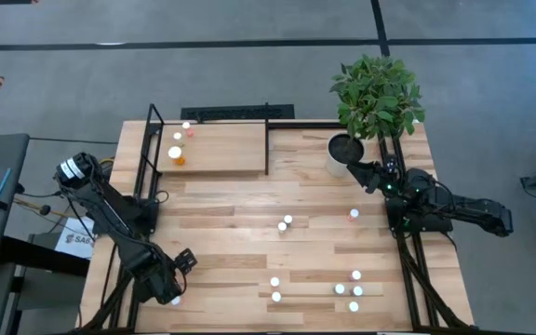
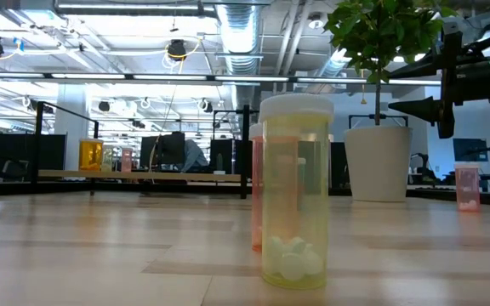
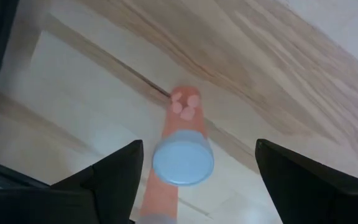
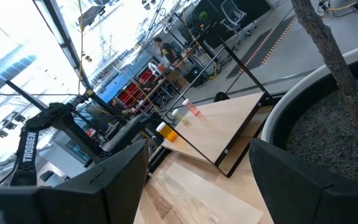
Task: Pick and place medicine bottles onto shelf by color
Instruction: Put the pink pill bottle on the shelf
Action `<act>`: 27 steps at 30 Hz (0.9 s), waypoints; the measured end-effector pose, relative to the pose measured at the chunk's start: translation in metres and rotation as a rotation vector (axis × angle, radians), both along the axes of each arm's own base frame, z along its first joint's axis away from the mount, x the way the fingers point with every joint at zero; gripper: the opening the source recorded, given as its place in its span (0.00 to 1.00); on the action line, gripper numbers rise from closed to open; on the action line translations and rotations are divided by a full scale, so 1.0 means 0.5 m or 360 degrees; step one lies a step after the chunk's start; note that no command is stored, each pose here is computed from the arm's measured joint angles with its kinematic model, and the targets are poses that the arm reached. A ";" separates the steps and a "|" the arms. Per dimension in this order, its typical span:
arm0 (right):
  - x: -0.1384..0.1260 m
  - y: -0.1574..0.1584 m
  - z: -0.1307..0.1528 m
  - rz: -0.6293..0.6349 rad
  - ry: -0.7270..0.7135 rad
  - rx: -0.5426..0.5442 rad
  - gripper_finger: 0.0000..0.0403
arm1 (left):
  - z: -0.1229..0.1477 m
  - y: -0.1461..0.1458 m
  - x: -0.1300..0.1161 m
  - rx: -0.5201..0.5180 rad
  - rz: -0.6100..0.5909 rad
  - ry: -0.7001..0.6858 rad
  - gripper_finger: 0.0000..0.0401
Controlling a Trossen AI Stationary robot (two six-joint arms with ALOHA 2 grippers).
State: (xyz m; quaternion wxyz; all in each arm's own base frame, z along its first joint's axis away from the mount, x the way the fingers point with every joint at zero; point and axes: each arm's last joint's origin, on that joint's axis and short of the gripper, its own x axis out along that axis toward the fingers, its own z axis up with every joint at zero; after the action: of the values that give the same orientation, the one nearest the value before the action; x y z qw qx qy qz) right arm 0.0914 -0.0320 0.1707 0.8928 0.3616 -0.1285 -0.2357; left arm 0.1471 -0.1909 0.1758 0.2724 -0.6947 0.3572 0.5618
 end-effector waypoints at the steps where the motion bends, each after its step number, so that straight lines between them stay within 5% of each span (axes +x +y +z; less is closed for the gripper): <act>1: 0.000 0.000 0.000 0.0000 0.0000 0.0000 0.75 | -0.001 0.001 0.000 0.0002 -0.0001 0.0002 0.72; 20: 0.000 0.000 0.000 0.0000 0.0000 0.0000 0.75 | -0.001 0.002 0.000 0.0027 -0.0042 -0.0020 0.25; 27: 0.000 0.000 0.000 0.0000 0.0001 0.0000 0.75 | -0.001 0.003 0.001 0.0034 -0.0034 -0.0030 0.22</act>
State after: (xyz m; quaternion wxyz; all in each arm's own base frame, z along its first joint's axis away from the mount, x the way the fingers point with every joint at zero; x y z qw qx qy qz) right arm 0.0915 -0.0320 0.1707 0.8928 0.3616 -0.1283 -0.2358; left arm 0.1478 -0.1894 0.1753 0.2890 -0.6931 0.3560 0.5562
